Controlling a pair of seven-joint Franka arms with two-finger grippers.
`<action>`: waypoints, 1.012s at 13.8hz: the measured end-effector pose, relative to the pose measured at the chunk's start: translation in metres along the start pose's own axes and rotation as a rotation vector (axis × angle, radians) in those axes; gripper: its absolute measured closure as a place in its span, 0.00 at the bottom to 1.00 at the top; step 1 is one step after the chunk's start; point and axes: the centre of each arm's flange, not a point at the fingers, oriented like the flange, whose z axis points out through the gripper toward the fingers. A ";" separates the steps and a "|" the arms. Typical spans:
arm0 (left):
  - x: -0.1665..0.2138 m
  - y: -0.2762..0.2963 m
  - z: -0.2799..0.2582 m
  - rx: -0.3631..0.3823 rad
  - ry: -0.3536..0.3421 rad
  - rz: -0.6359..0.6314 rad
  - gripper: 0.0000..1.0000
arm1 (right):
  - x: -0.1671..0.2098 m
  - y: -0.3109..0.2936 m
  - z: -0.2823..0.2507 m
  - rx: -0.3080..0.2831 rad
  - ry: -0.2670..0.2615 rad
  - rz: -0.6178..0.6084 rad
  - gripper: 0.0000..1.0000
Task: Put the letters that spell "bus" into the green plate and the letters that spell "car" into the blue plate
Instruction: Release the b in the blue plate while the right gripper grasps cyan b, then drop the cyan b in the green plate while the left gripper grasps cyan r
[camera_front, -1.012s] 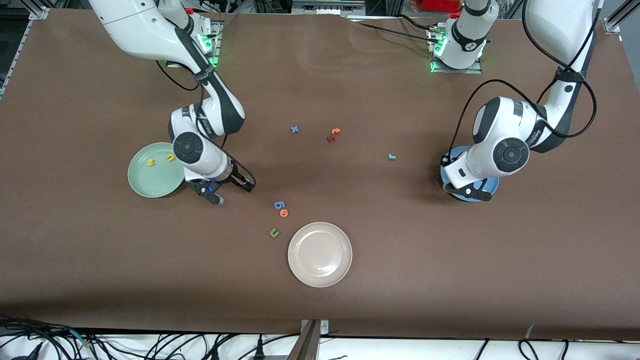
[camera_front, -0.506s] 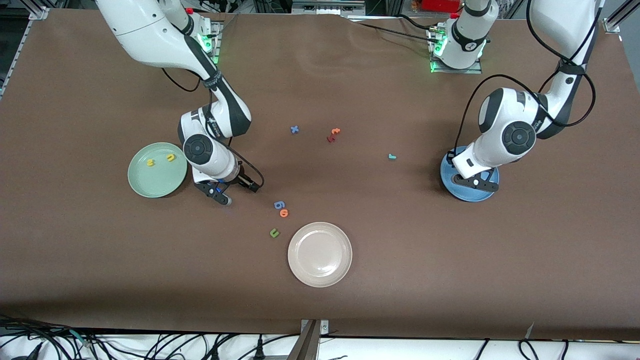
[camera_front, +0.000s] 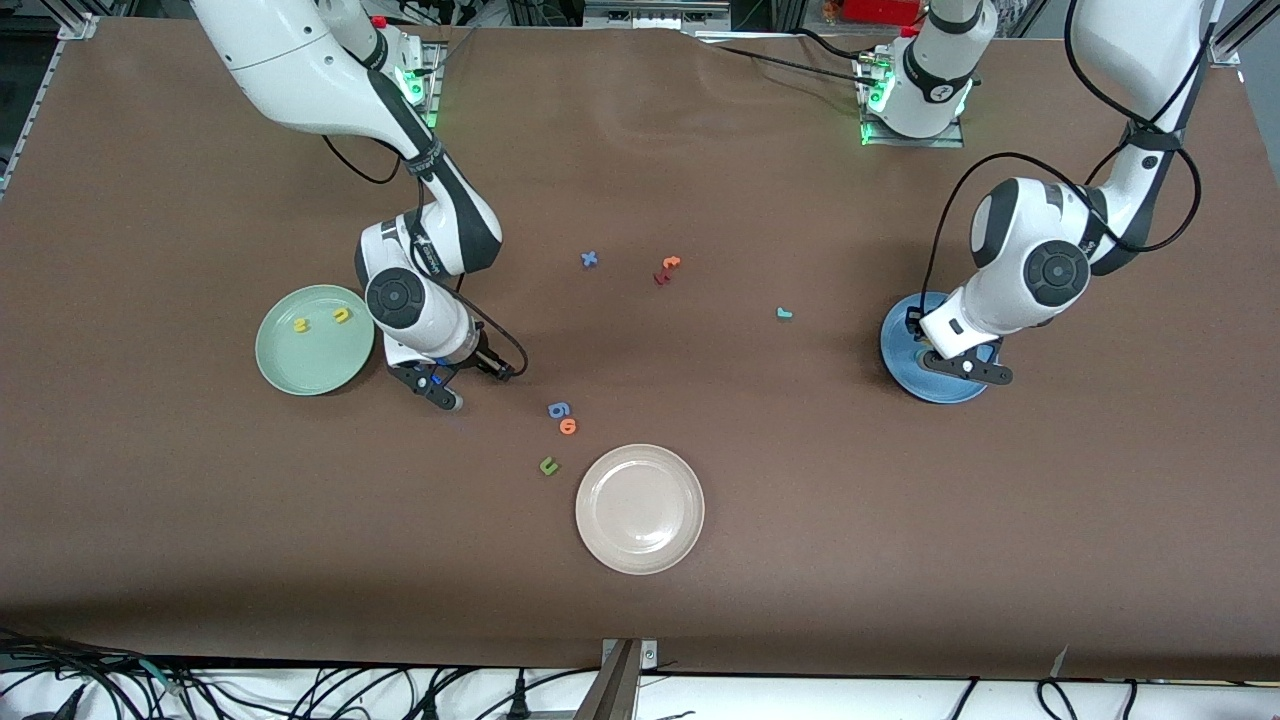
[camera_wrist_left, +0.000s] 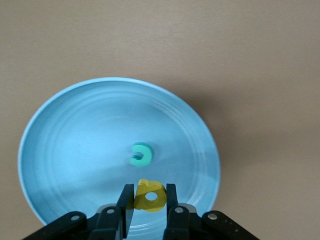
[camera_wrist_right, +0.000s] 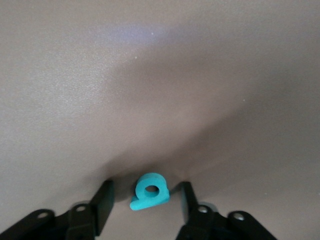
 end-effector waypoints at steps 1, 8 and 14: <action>0.000 -0.004 0.000 -0.001 0.000 -0.004 0.56 | 0.000 0.000 0.000 0.000 0.000 0.000 0.45; 0.012 0.040 -0.013 -0.006 0.031 0.012 0.00 | 0.001 0.000 -0.002 0.001 0.001 0.000 0.69; 0.009 0.160 -0.006 -0.022 0.030 -0.002 0.00 | 0.001 0.000 -0.003 0.001 0.001 0.000 0.69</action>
